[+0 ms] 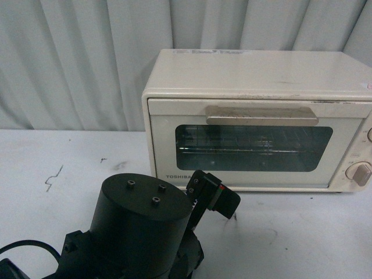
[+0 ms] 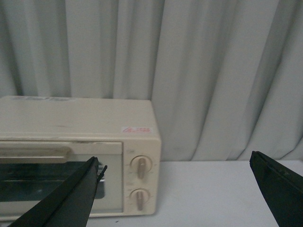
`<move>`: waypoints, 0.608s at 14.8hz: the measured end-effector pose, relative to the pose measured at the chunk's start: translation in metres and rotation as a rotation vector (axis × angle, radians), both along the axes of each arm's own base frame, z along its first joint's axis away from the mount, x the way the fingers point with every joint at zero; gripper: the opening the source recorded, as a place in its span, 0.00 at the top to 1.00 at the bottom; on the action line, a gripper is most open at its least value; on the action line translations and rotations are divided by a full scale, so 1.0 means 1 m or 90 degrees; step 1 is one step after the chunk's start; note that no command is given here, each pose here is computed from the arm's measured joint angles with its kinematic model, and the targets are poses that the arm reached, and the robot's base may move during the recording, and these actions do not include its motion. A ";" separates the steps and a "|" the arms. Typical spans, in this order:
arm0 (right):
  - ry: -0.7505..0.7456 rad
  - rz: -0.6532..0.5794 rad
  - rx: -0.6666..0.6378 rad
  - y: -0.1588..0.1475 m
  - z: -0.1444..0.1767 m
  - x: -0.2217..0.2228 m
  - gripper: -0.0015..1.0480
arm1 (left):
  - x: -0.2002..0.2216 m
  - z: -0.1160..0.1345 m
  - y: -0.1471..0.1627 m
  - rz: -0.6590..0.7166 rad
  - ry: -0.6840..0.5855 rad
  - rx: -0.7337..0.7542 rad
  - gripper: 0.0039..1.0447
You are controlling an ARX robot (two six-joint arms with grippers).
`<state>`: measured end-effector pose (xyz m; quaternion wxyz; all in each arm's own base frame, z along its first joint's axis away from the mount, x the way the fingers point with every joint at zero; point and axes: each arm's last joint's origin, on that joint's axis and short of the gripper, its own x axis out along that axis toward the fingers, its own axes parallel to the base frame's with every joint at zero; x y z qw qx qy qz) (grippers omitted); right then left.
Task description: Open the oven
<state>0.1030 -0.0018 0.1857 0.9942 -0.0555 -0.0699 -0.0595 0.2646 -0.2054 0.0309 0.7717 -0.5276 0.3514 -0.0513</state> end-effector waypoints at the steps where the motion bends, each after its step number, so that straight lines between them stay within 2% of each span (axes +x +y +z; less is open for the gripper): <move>1: 0.005 -0.025 -0.044 -0.005 0.007 0.011 0.06 | 0.000 0.000 0.000 0.001 0.000 0.001 0.06; 5: -0.018 -0.012 -0.235 -0.012 0.054 0.092 0.06 | 0.001 0.000 0.000 0.003 0.000 0.002 0.06; 7: 0.059 0.048 -0.351 0.001 0.048 0.148 0.06 | 0.001 0.000 0.000 0.003 -0.001 0.001 0.06; 9: 0.089 0.085 -0.434 0.012 0.046 0.179 0.10 | 0.001 0.000 0.000 0.003 -0.001 0.001 0.06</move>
